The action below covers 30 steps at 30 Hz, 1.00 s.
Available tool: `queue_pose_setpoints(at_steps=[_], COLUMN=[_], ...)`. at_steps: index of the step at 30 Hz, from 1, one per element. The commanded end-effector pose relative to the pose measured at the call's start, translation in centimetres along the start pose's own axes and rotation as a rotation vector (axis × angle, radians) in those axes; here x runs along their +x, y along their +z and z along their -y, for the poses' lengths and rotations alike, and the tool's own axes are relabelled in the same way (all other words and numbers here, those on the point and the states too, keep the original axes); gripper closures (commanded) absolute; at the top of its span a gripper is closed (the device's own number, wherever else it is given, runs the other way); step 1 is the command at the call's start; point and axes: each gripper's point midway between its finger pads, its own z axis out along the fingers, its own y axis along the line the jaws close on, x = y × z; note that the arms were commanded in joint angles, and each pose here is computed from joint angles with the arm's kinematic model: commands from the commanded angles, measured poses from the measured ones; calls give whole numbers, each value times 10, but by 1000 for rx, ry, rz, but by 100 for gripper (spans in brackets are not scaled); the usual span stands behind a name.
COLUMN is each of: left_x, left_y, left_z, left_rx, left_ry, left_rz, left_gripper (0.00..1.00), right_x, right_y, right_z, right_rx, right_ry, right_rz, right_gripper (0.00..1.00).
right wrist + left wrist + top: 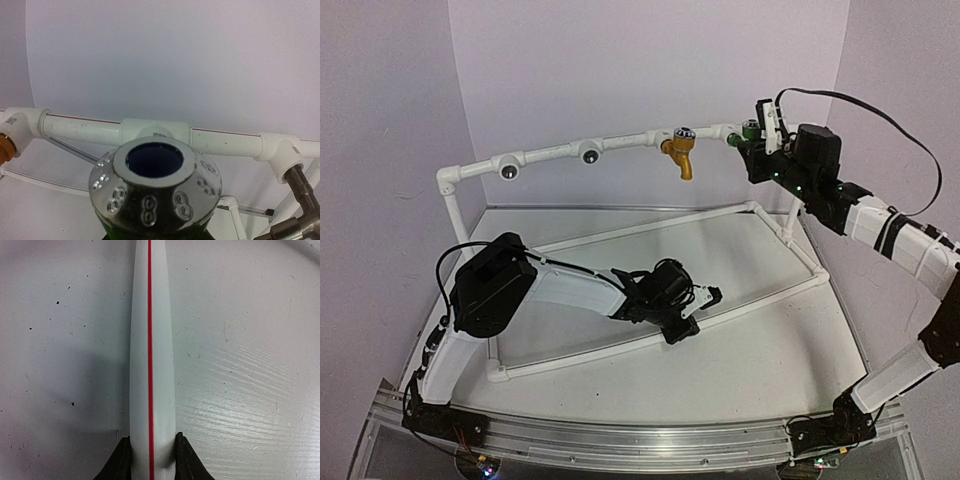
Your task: Install the water faucets
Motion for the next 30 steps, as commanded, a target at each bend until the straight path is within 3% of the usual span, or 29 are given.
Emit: queue_pose_setpoints(at_steps=[1,9,17,30], left_x=[103,105,105,103], left_y=[7,9,9,8], left_z=[103,102,102,103], left_rx=[353,349,351,356], left_ry=[31,31,30,30], left_rz=[-329,-336,-336,-332], left_gripper=[100,100,100,100], right_x=[25,40,48,49], right_y=[3,10,12,13], right_z=[43,27,18,-1], right_rx=[191,175,148,158], right_ry=[22,148,470,796], right_rz=[-113,-78,-40,34], right_gripper=[100,100,100,100])
